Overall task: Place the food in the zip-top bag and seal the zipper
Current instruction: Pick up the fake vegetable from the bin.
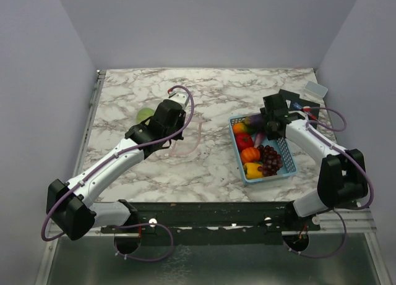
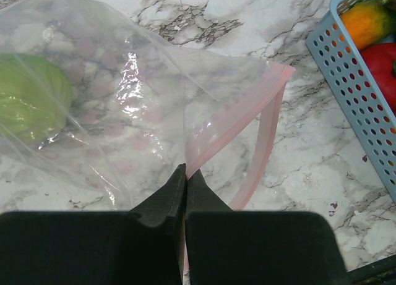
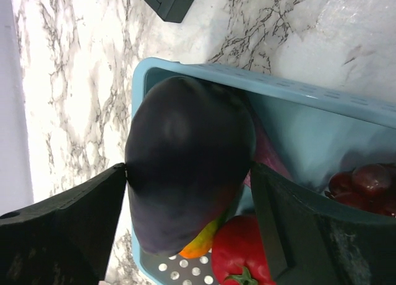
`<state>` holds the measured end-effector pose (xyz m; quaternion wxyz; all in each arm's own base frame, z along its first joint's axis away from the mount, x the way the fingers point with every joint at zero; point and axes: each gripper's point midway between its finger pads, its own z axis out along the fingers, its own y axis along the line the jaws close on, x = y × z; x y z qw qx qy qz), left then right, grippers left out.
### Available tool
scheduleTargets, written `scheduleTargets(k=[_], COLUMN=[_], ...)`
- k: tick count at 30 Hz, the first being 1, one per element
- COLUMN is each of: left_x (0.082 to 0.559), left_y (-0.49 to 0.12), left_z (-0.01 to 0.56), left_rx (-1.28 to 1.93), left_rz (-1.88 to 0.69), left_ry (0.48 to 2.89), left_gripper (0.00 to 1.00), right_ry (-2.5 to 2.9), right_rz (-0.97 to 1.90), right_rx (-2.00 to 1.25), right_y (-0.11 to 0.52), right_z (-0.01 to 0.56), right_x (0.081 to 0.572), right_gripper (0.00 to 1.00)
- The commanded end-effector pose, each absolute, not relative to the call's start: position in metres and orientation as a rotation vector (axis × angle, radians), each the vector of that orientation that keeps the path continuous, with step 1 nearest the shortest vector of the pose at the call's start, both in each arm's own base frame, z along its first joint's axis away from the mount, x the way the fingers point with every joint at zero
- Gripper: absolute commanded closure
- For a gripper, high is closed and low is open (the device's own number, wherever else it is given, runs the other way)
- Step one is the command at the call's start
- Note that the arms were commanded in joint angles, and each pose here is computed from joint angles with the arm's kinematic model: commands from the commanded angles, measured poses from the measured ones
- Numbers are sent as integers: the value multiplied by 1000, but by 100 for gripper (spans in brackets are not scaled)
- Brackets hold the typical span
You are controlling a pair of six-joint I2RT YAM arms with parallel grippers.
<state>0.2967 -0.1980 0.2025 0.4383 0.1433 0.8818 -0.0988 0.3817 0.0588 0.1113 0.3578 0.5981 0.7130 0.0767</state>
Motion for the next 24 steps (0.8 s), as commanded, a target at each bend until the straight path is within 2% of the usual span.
scheduleTargets(k=[1, 7, 12, 17, 24], left_x=[298, 298, 298, 299, 298], left_y=[-200, -199, -199, -199, -200], left_z=[198, 196, 196, 196, 196], left_rx=[367, 367, 367, 367, 370], left_rz=[-249, -245, -242, -244, -246], left_ry=[2196, 2200, 2202, 2202, 2202], left_gripper=[100, 100, 100, 100, 100], right_ry=[1803, 1804, 1790, 1774, 1804], right_rz=[192, 201, 216, 224, 256], right_rx=[1574, 1578, 1549, 1484, 1319], right_y=[54, 54, 52, 47, 47], right_z=[103, 97, 106, 127, 157], right_x=[387, 386, 384, 380, 375], right_gripper=[19, 38, 70, 98, 100])
